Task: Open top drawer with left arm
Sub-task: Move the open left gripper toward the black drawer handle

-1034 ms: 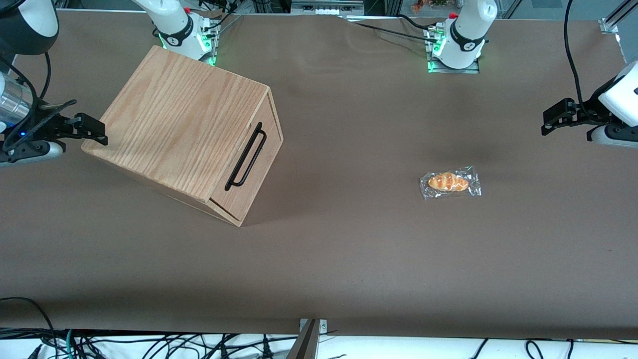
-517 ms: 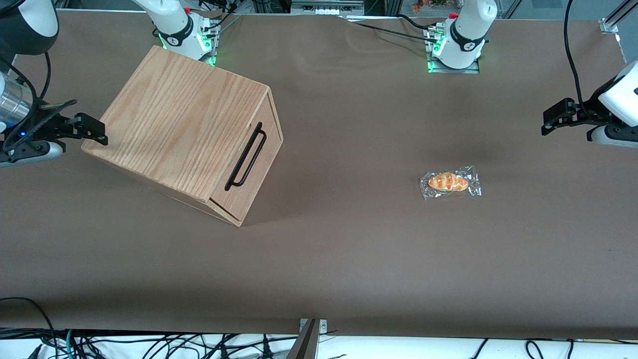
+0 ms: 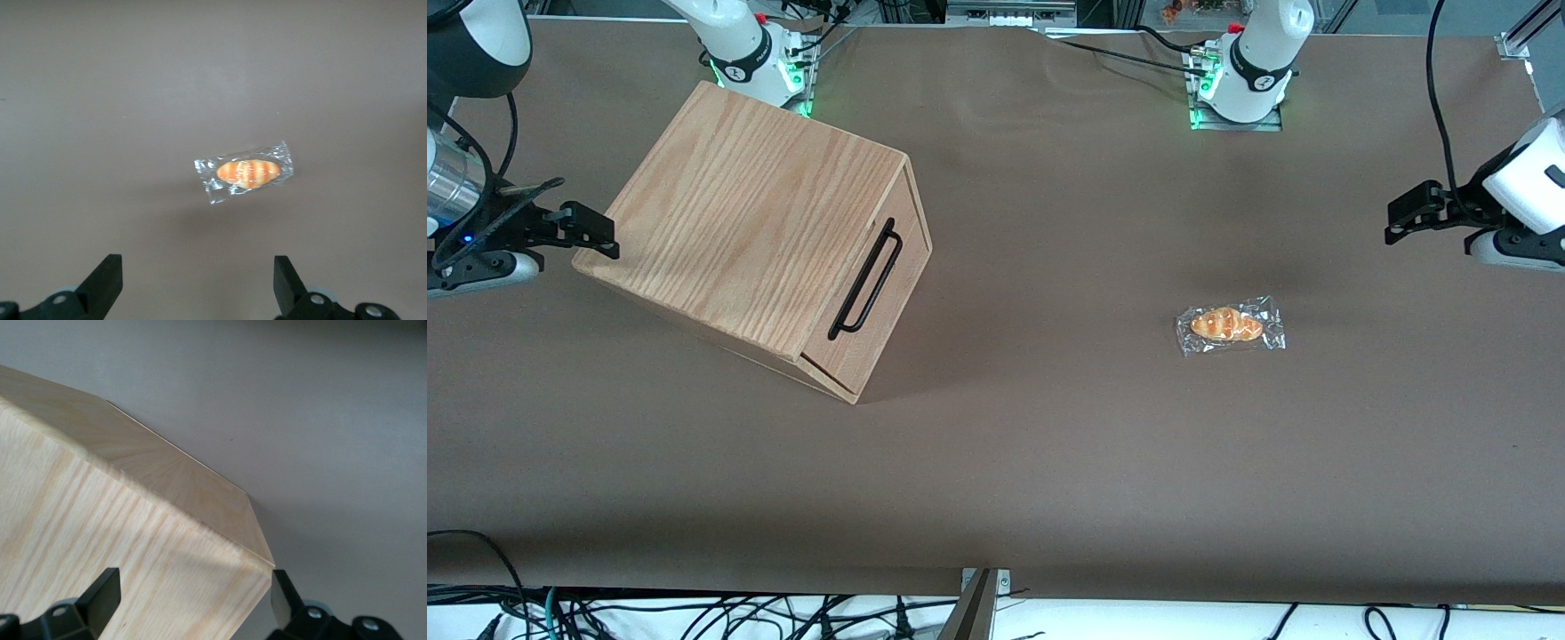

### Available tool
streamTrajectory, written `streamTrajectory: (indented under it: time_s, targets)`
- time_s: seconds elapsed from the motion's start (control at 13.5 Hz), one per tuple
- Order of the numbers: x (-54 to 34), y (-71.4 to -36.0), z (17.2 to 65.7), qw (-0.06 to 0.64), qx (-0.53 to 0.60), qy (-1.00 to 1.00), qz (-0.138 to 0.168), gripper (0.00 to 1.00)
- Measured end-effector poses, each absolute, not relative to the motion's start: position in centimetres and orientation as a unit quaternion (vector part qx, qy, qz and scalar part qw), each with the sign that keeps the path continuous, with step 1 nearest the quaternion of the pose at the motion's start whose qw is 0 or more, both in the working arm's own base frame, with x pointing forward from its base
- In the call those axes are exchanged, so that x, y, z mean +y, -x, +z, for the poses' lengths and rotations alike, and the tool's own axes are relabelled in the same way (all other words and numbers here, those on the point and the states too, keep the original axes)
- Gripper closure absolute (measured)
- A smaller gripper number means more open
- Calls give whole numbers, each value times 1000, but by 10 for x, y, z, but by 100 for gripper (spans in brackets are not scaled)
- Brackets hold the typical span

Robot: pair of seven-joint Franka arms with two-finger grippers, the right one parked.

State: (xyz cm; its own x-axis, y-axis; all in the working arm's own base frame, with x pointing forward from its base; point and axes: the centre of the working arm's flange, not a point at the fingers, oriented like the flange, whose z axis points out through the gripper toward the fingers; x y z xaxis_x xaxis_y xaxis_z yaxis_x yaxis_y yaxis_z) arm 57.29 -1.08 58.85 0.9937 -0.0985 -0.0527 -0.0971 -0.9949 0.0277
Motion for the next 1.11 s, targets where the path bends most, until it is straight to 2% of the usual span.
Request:
streamTrajectory:
  time_s: [0.22,0.52,0.74,0.89,1.11]
  targets:
    - [-40,-581,565,36,-66,-996,-48,0]
    - [-144,-582,518,45,-96,-990,-92,0]
    - [-223,-570,501,102,-98,-983,-120,0]
    - [-270,-567,495,140,-97,-978,-123,0]
    - [-357,-561,473,172,-73,-978,-90,0]
